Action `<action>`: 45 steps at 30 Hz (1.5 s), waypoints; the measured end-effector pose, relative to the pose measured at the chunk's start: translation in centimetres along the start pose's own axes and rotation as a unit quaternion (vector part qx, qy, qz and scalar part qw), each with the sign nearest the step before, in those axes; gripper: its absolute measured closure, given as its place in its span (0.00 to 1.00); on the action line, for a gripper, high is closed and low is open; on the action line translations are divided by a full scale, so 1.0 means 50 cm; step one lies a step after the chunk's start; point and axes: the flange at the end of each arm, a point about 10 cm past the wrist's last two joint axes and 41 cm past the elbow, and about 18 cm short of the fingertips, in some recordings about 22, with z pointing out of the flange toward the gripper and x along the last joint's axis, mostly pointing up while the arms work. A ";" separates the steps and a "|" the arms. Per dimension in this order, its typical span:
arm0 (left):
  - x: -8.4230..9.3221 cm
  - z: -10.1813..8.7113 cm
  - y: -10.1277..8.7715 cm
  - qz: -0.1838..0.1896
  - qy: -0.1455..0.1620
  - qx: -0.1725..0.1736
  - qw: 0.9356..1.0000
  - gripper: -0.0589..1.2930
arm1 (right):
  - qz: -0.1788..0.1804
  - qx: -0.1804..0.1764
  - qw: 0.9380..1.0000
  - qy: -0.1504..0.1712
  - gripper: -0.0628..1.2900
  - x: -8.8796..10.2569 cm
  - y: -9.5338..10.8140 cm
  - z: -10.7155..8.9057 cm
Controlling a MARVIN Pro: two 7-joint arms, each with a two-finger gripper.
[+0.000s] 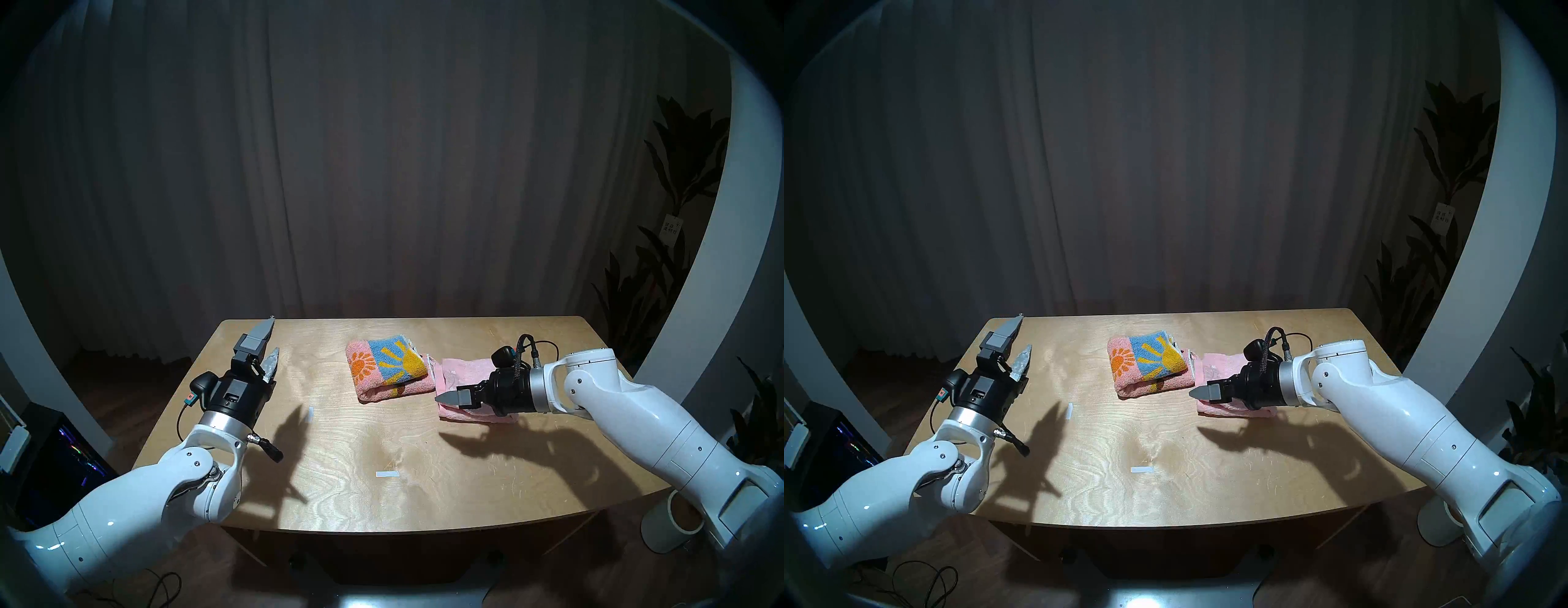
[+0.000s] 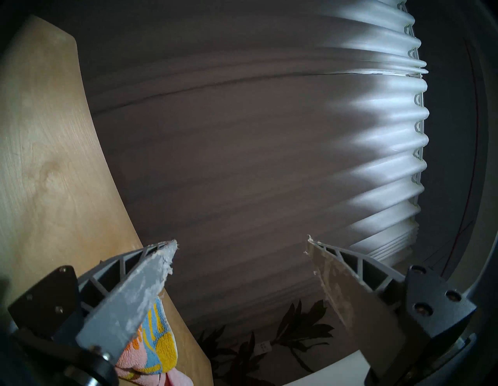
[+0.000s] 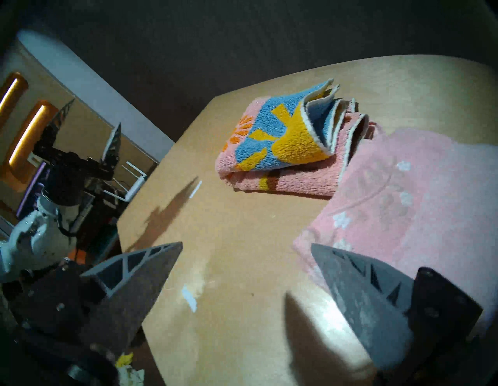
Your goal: Fold each towel twice and stack them on table
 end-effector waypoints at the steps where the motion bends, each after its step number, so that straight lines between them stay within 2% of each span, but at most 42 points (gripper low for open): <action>1: -0.004 -0.001 0.001 -0.003 -0.003 0.000 1.000 0.06 | 0.006 0.005 1.000 0.002 0.04 -0.002 -0.001 0.001; 7: -0.026 -0.006 0.005 -0.021 -0.023 0.004 1.000 0.06 | 0.053 0.029 0.998 0.021 0.04 -0.009 0.009 -0.010; 18: -0.050 -0.010 0.006 -0.053 -0.041 0.016 0.998 0.06 | 0.133 0.033 0.988 0.075 0.04 -0.006 0.073 -0.074; 24: -0.066 -0.010 0.008 -0.076 -0.050 0.023 0.996 0.06 | 0.181 0.031 0.977 0.104 0.04 -0.021 0.116 -0.111; 31: -0.087 -0.012 0.009 -0.103 -0.063 0.034 0.992 0.06 | 0.226 0.037 0.965 0.129 0.04 -0.042 0.147 -0.136; 45: -0.150 -0.028 -0.005 -0.163 -0.100 0.083 0.978 0.06 | 0.310 0.067 0.932 0.177 0.04 -0.086 0.186 -0.168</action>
